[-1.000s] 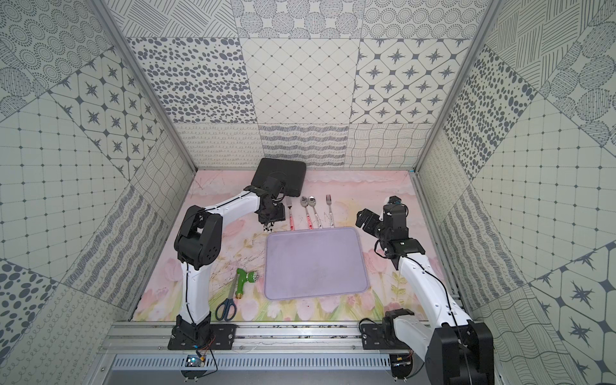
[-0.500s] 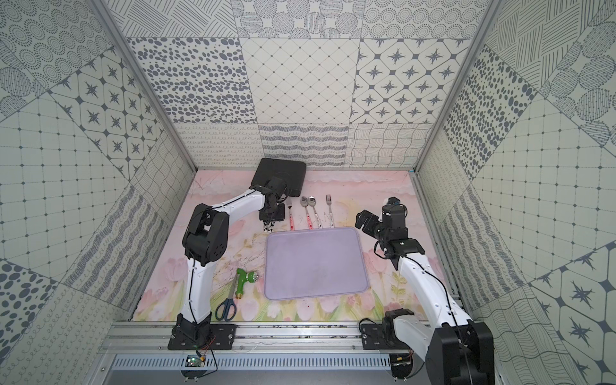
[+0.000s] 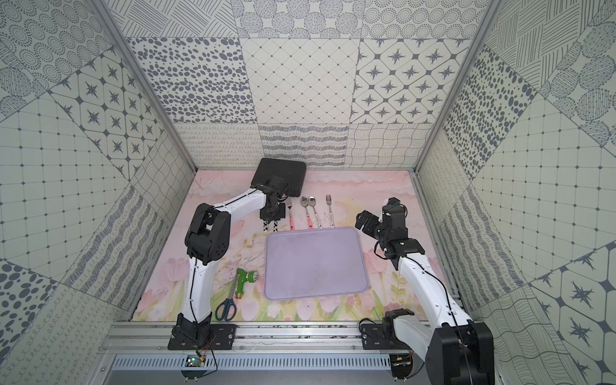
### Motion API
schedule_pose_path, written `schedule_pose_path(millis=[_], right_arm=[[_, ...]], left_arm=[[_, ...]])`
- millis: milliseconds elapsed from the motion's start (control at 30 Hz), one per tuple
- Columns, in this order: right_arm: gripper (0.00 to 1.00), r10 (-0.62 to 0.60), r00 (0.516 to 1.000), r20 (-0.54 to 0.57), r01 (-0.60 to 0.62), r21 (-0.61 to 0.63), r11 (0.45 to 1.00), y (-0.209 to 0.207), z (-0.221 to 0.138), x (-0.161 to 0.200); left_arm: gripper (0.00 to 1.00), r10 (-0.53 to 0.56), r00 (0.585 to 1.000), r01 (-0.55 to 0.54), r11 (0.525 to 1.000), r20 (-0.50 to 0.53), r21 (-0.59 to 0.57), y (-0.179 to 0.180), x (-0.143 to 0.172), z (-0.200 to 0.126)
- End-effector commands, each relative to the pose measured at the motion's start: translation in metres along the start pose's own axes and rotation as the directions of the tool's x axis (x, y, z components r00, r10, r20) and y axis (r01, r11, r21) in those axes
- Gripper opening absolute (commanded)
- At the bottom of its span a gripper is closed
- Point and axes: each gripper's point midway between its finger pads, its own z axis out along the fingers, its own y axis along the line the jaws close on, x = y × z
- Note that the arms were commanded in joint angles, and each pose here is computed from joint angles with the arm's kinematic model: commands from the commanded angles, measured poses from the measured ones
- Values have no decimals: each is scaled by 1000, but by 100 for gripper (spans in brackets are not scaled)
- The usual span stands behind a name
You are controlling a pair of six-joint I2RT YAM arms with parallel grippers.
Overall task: Set the spoon and fork side by side
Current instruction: Pick up the fork at the center of the board.
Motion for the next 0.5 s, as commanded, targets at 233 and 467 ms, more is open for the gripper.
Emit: schedule_pose_path(millis=[233, 467], right_arm=[[97, -6, 1000, 20, 6, -9, 1000, 4, -1, -4], [97, -5, 1000, 24, 5, -13, 1000, 5, -2, -6]], left_arm=[[0, 38, 999, -38, 999, -16, 3, -3, 6, -18], [0, 42, 999, -42, 999, 35, 11, -8, 1, -42]])
